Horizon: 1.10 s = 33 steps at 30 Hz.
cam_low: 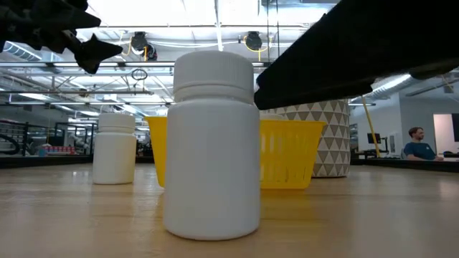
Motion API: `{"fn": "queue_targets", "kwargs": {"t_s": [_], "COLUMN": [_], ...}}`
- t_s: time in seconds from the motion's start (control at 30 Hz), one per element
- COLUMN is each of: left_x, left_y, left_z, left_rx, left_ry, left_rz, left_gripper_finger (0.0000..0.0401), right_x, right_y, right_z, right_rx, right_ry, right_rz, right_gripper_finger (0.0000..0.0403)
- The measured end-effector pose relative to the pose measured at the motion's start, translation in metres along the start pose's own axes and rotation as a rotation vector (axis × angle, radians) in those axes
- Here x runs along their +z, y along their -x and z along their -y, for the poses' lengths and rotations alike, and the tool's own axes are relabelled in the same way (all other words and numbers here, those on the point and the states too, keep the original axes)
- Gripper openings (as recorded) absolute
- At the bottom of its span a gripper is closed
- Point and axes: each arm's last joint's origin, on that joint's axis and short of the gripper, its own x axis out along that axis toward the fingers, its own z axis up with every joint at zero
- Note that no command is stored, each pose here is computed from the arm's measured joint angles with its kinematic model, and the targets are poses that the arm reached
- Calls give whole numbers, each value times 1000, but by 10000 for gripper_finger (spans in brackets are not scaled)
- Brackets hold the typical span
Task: Pick and place pill bottles into a basket
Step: Put the white pill bottle into the yellow bin
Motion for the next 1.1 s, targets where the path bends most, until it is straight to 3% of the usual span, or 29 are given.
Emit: {"fn": "queue_targets", "kwargs": {"t_s": [0.27, 0.4, 0.57, 1.1], "left_x": [-2, -2, -1, -2], "left_y": [0, 0, 0, 0], "left_z": [0, 0, 0, 1], "left_rx": [-3, -3, -3, -26], "left_ry": [2, 7, 11, 25], "left_rz": [-17, -16, -13, -20], "left_gripper_finger": [310, 310, 310, 310], "right_x": [2, 3, 2, 11], "right_y": [11, 12, 10, 8], "right_z": [-21, -23, -21, -9], "right_rx": [244, 303, 307, 246], "right_ry": [-4, -11, 81, 29], "right_rz": [11, 6, 0, -24], "right_gripper_finger": [196, 196, 196, 196]}}
